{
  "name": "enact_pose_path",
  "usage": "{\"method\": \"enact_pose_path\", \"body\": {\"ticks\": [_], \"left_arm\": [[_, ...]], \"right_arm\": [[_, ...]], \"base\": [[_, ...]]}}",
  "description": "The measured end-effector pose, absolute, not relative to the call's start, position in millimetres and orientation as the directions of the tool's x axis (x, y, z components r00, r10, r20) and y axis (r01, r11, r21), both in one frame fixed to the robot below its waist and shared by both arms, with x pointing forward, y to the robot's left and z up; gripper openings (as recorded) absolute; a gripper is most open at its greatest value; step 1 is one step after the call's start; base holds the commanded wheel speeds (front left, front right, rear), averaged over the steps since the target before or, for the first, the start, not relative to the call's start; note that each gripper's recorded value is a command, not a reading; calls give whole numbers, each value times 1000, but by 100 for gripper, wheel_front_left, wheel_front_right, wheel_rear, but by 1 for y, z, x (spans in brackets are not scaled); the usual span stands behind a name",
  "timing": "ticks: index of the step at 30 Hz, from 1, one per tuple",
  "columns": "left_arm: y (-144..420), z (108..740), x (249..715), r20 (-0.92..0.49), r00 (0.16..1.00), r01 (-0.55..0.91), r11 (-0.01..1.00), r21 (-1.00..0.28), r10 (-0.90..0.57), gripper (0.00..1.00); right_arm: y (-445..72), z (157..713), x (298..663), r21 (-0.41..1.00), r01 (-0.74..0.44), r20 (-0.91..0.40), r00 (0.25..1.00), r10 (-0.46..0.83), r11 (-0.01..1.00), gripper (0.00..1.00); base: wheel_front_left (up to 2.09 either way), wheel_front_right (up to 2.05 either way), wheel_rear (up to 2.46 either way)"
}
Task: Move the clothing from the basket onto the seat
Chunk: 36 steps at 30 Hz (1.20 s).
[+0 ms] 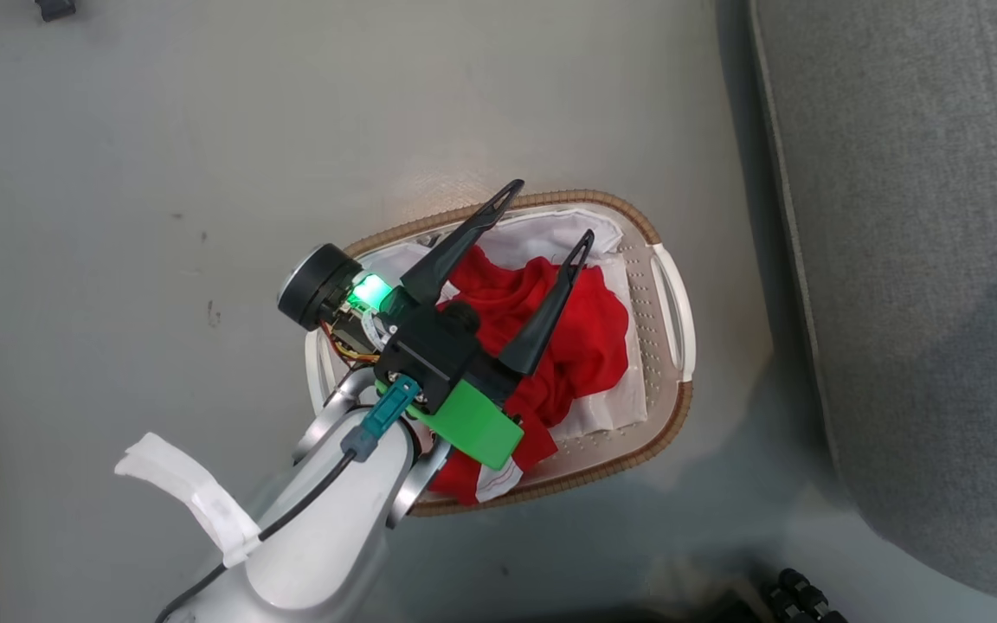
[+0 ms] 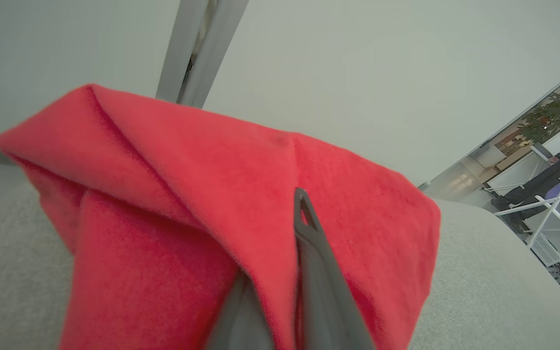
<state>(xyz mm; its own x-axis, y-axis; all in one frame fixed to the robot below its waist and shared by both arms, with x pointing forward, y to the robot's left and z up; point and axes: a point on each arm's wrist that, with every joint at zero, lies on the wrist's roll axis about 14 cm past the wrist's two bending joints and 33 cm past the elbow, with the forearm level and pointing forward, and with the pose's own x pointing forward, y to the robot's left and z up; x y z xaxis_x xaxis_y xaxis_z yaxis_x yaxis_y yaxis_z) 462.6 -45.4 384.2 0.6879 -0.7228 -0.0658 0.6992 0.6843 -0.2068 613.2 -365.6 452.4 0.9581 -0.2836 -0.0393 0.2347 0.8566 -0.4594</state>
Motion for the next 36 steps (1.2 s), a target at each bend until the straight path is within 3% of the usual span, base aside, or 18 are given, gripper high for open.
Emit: {"method": "enact_pose_path", "body": {"ticks": [6, 7, 8, 9, 10, 11, 12, 21, 36], "left_arm": [[-43, 371, 463, -95, 691, 687, 692, -219, -716, 100], [-43, 371, 463, -95, 690, 689, 691, -218, -718, 100], [-44, 372, 463, -95, 689, 691, 690, -217, -719, 100], [-45, 374, 463, -93, 688, 692, 689, -217, -720, 100], [-46, 376, 463, -91, 687, 693, 688, -216, -721, 100], [-46, 378, 462, -88, 686, 694, 686, -216, -722, 100], [-47, 381, 462, -83, 687, 696, 686, -214, -722, 100], [-42, 409, 458, -52, 719, 669, 710, -222, -693, 100], [30, 475, 450, 27, 880, 471, 861, -192, -475, 100]], "right_arm": [[-359, 418, 604, -459, 188, -126, 954, -273, 868, 0], [-357, 416, 601, -456, 185, -135, 952, -273, 871, 6], [-356, 415, 598, -454, 182, -140, 952, -272, 872, 28], [-356, 416, 596, -454, 182, -140, 952, -272, 872, 38], [-355, 419, 594, -453, 183, -137, 953, -271, 873, 59], [-354, 421, 592, -452, 183, -137, 953, -270, 873, 59], [-353, 422, 589, -449, 181, -139, 953, -268, 875, 100], [-336, 435, 563, -439, 139, -151, 962, -226, 888, 100], [-266, 529, 544, -345, 71, 35, 997, -63, 936, 100]], "base": [[0, 0, 0], [0, 0, 0], [0, 0, 0], [0, 0, 0], [0, 0, 0], [0, 0, 0], [0, 0, 0], [0, 0, 0], [0, 0, 0]]}}
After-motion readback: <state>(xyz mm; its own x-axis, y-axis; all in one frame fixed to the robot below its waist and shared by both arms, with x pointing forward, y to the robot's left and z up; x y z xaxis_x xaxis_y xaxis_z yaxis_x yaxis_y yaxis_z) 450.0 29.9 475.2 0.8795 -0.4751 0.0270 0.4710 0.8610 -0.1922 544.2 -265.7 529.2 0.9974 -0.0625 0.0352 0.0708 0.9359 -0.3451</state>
